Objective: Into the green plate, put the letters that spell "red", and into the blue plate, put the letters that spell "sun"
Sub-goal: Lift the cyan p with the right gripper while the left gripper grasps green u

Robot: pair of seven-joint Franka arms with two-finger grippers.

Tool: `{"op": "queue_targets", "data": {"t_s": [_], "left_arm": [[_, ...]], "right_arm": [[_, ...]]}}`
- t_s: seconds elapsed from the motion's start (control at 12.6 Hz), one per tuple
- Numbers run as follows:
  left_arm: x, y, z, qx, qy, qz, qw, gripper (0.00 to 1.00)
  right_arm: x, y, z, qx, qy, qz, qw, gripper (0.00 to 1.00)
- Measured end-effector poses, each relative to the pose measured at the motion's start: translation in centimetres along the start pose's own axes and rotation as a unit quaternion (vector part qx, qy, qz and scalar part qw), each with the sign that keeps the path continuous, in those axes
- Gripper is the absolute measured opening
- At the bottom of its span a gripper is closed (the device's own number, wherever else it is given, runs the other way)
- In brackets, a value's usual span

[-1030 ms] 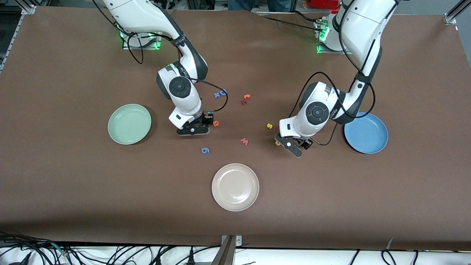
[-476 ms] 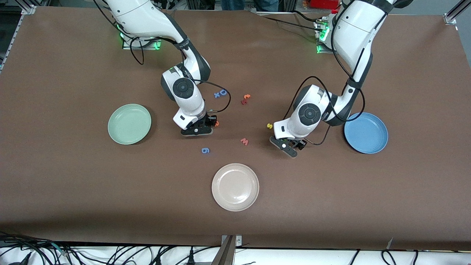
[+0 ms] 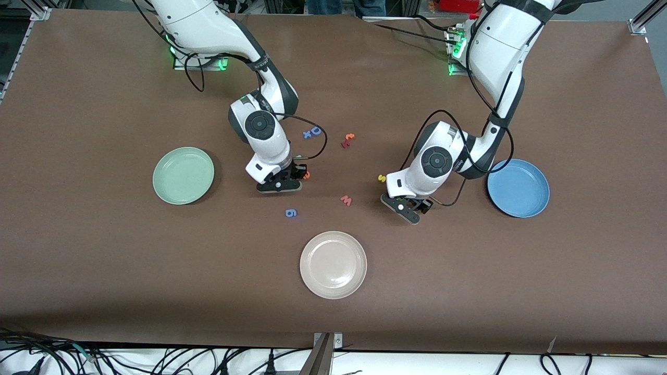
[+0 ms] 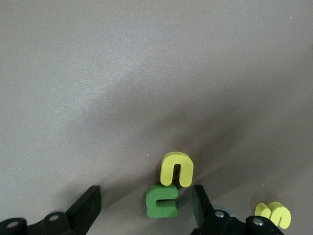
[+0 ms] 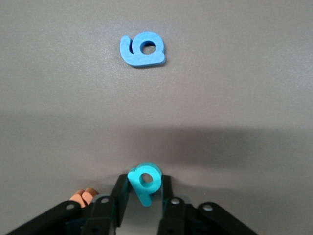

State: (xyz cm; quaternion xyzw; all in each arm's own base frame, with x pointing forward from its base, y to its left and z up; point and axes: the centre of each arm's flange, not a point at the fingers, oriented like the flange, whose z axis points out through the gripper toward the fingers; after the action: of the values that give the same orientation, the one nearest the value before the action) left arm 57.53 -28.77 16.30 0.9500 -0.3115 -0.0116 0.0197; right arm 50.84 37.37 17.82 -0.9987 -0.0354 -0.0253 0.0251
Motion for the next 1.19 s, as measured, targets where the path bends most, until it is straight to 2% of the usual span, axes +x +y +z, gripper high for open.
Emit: {"op": "queue_targets", "data": {"t_s": [0.32,0.4,0.48,0.55,0.63,0.71,0.79,0.87,1.03,1.19], "left_arm": [[0.1,-0.1,0.0,0.005,0.001,0.002,1.000,0.81],[0.2,-0.1,-0.2,0.008,0.004,0.005,1.000,0.70],[0.3,-0.1,-0.4,0.010,0.005,0.007,1.000,0.56],[0.4,0.0,-0.4,0.010,0.006,0.008,1.000,0.46],[0.4,0.0,-0.4,0.010,0.006,0.008,1.000,0.45],[0.4,0.0,-0.4,0.011,0.007,0.008,1.000,0.40],[0.4,-0.1,-0.4,0.011,0.007,0.008,1.000,0.40],[0.4,-0.2,-0.5,0.012,0.007,0.007,1.000,0.34],[0.4,-0.9,-0.6,0.017,0.008,0.002,1.000,0.33],[0.1,-3.3,-0.9,0.028,0.009,-0.010,1.000,0.33]], "right_arm": [[0.8,0.4,-0.9,-0.001,0.006,-0.019,1.000,0.27],[1.4,1.0,-1.7,-0.006,0.005,-0.025,1.000,0.27],[2.0,1.9,-2.8,-0.014,0.000,-0.033,0.999,0.27],[2.6,3.0,-4.1,-0.025,-0.010,-0.045,0.999,0.27],[3.2,4.7,-5.6,-0.037,-0.022,-0.060,0.997,0.27],[3.9,6.8,-7.0,-0.048,-0.036,-0.076,0.995,0.27],[4.6,9.1,-8.4,-0.058,-0.049,-0.089,0.993,0.27],[5.0,11.5,-9.4,-0.066,-0.062,-0.098,0.991,0.27],[5.5,17.2,-10.4,-0.076,-0.080,-0.125,0.986,0.27],[5.1,23.9,-10.0,-0.075,-0.103,-0.143,0.982,0.27]]}}
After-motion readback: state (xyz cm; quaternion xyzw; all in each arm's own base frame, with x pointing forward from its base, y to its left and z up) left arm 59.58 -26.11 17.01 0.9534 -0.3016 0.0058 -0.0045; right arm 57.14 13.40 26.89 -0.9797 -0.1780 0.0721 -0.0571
